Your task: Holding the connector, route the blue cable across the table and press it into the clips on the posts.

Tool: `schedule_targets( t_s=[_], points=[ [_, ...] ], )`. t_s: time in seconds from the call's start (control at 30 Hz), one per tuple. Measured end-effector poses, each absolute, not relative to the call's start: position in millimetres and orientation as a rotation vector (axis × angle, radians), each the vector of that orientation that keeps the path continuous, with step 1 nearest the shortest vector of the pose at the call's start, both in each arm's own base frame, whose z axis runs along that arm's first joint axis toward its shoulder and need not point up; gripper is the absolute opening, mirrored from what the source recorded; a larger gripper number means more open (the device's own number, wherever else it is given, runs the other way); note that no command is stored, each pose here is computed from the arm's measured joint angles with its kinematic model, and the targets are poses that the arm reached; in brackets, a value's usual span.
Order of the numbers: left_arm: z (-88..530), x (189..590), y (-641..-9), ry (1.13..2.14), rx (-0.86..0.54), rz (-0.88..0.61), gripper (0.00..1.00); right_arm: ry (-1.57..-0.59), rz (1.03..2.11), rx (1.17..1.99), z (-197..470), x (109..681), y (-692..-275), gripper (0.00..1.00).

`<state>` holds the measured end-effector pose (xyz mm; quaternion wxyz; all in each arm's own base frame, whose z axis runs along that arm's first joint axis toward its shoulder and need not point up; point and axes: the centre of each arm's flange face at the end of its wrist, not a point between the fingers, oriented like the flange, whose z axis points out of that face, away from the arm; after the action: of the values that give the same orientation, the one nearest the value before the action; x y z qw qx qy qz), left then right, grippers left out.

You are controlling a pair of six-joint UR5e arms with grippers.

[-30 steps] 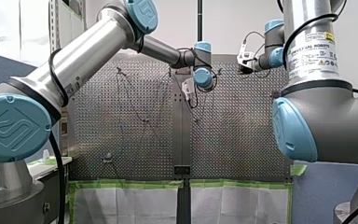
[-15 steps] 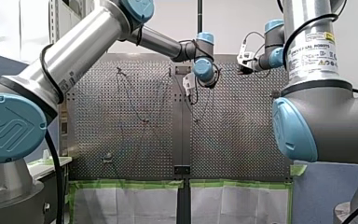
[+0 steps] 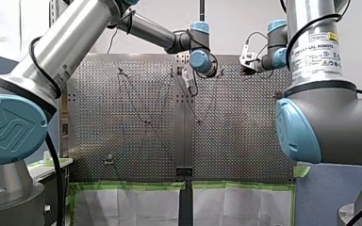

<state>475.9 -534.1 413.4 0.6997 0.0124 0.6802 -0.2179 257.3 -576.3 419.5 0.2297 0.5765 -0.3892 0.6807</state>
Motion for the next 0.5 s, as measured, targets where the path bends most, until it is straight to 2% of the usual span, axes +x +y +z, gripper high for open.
schedule_targets(
  t_s=[0.5],
  points=[
    [451,456,-498,1.398,-0.071,-0.478,1.0,-1.069,1.87,1.587,419,257,-577,0.0]
  ],
)
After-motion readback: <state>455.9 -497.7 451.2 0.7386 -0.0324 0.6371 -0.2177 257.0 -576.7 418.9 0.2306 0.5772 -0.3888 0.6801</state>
